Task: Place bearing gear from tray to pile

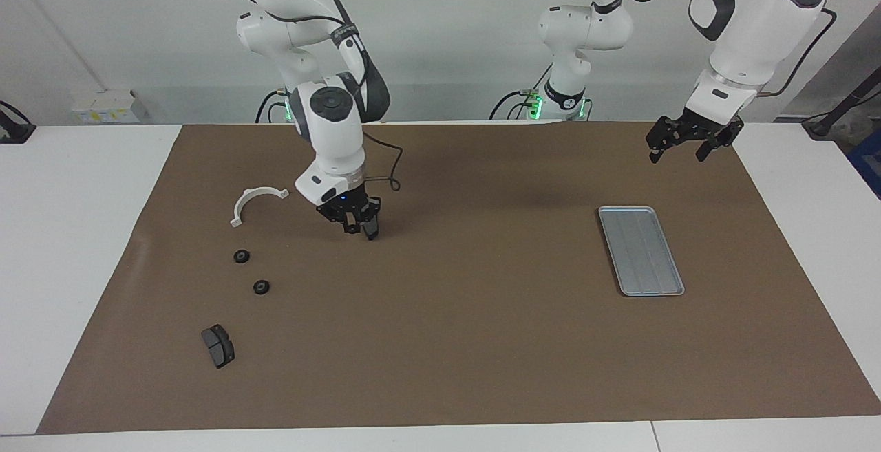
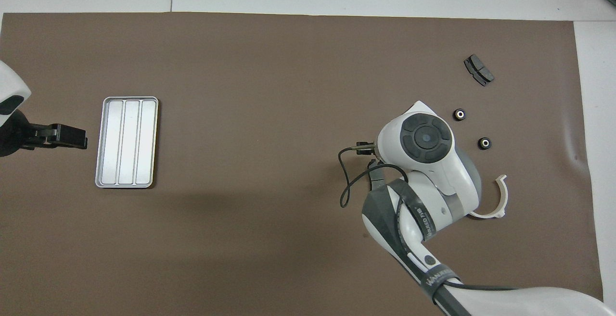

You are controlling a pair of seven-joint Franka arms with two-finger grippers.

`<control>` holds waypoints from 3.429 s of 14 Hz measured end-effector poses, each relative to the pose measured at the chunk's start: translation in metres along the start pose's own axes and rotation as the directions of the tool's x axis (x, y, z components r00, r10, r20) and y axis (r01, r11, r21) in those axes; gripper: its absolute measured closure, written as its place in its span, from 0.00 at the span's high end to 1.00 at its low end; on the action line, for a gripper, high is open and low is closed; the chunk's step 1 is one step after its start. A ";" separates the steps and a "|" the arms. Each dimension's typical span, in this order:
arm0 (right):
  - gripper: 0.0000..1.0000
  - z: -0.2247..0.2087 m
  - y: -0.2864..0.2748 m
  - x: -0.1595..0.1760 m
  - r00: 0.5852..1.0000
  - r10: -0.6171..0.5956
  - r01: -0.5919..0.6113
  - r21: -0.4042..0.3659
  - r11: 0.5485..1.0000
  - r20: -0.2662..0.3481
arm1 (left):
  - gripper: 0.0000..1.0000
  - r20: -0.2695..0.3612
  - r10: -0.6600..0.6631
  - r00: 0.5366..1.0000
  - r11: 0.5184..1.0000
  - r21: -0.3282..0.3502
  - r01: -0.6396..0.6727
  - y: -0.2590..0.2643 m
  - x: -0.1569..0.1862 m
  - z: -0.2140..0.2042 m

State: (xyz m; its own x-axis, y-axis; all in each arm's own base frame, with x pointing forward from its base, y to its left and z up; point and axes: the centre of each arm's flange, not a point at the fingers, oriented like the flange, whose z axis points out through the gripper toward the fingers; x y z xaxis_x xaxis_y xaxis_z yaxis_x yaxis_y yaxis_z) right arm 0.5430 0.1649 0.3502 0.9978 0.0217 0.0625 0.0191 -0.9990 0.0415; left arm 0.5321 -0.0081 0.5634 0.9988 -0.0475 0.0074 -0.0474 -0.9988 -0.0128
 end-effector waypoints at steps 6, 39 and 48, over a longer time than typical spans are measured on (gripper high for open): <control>0.24 0.029 0.117 0.002 0.998 -0.043 0.041 0.036 0.999 0.047 | 1.00 0.000 0.000 1.000 1.000 0.000 0.000 0.000 0.000 0.000; 1.00 -0.220 0.135 0.055 0.999 0.034 -0.034 0.031 0.999 0.008 | 1.00 0.002 0.000 1.000 1.000 0.000 0.000 0.000 -0.001 0.001; 1.00 -0.241 0.129 0.022 0.998 0.047 -0.047 0.019 0.999 0.042 | 1.00 0.002 0.000 1.000 1.000 0.000 0.000 0.000 -0.001 0.001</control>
State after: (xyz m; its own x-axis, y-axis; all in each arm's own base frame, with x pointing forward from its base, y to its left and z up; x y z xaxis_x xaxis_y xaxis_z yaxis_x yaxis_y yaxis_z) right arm 0.5521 0.0459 0.5972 0.9994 -0.0265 0.0226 -0.0270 -0.9994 0.0198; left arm 0.5311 -0.0081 0.5621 0.9989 -0.0476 0.0055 -0.0475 -0.9988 -0.0123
